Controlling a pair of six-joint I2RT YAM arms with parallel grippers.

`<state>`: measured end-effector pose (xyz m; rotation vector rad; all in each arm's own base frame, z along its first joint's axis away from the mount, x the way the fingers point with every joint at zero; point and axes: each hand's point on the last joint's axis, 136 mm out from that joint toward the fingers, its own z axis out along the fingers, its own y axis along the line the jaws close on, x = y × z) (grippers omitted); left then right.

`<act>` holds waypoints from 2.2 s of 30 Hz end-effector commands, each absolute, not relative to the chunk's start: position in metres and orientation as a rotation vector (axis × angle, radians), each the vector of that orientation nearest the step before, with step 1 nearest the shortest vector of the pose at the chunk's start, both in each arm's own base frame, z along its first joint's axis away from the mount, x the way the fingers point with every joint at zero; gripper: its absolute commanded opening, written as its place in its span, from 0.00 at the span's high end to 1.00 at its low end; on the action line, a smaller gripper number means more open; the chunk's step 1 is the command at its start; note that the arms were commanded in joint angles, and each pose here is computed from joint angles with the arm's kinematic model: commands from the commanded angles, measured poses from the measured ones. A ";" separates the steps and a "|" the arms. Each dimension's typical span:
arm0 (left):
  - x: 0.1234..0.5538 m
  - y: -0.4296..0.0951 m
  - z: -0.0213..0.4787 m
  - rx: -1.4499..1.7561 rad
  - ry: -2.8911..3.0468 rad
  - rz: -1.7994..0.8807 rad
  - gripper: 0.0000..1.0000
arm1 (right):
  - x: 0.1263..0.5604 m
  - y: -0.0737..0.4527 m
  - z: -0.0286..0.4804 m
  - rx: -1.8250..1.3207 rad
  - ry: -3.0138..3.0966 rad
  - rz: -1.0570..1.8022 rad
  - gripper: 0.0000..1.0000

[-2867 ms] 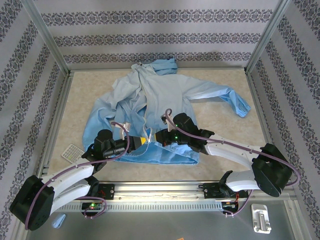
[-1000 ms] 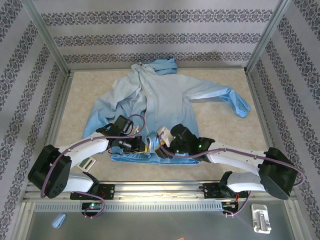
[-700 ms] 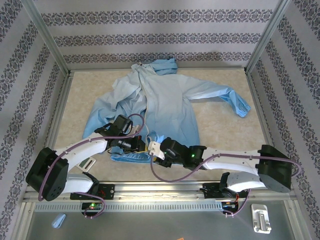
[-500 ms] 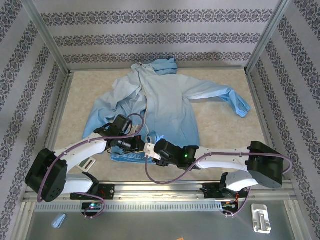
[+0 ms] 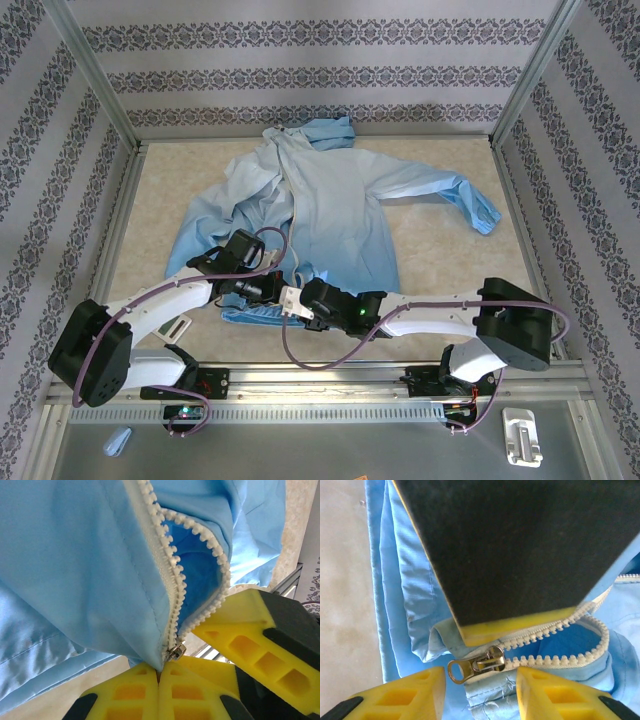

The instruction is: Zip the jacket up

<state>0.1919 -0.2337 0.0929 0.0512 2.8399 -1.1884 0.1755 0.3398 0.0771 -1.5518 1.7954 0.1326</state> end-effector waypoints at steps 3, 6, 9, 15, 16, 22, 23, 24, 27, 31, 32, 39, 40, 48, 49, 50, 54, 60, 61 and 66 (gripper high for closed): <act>0.182 -0.236 0.100 0.071 2.846 -1.223 1.00 | 0.176 0.353 0.082 -1.529 1.768 0.165 0.61; 0.181 -0.235 0.099 0.070 2.846 -1.220 1.00 | 0.177 0.352 0.084 -1.516 1.773 0.170 0.67; 0.180 -0.234 0.097 0.067 2.848 -1.221 1.00 | 0.177 0.351 0.086 -1.504 1.778 0.176 0.74; 0.177 -0.233 0.092 0.061 2.857 -1.221 1.00 | 0.177 0.347 0.089 -1.480 1.786 0.197 0.82; 0.176 -0.233 0.091 0.061 2.857 -1.223 1.00 | 0.176 0.347 0.088 -1.481 1.788 0.201 0.83; 0.174 -0.233 0.087 0.055 2.858 -1.236 1.00 | 0.174 0.348 0.087 -1.478 1.798 0.238 0.85; 0.174 -0.233 0.087 0.051 2.857 -1.239 1.00 | 0.174 0.348 0.088 -1.474 1.800 0.249 0.85; 0.173 -0.233 0.087 0.047 2.853 -1.245 1.00 | 0.174 0.348 0.087 -1.470 1.805 0.259 0.85; 0.172 -0.234 0.087 0.037 2.846 -1.268 1.00 | 0.174 0.348 0.086 -1.462 1.819 0.303 0.83; 0.170 -0.234 0.085 0.036 2.850 -1.272 1.00 | 0.175 0.348 0.084 -1.452 1.831 0.330 0.78; 0.170 -0.234 0.085 0.036 2.849 -1.274 1.00 | 0.175 0.348 0.084 -1.452 1.833 0.331 0.78; 0.170 -0.234 0.086 0.034 2.847 -1.278 1.00 | 0.178 0.348 0.082 -1.430 1.853 0.346 0.74; 0.170 -0.234 0.087 0.033 2.844 -1.278 1.00 | 0.179 0.347 0.082 -1.420 1.859 0.356 0.73; 0.174 -0.235 0.102 0.064 2.851 -1.258 1.00 | 0.189 0.340 0.085 -1.285 1.934 0.480 0.68; 0.175 -0.236 0.106 0.076 2.856 -1.249 1.00 | 0.190 0.338 0.085 -1.262 1.944 0.503 0.67; 0.175 -0.235 0.109 0.084 2.864 -1.234 1.00 | 0.191 0.337 0.086 -1.243 1.948 0.526 0.66; 0.176 -0.235 0.118 0.136 2.927 -1.150 1.00 | 0.191 0.332 0.088 -1.189 1.951 0.617 0.63; 0.177 -0.242 0.129 0.246 3.025 -1.005 1.00 | 0.186 0.323 0.086 -1.152 1.950 0.699 0.59; 0.178 -0.244 0.130 0.259 3.039 -0.981 1.00 | 0.186 0.321 0.086 -1.141 1.946 0.709 0.59; 0.179 -0.249 0.136 0.349 3.107 -0.854 1.00 | 0.181 0.313 0.092 -1.093 1.915 0.785 0.57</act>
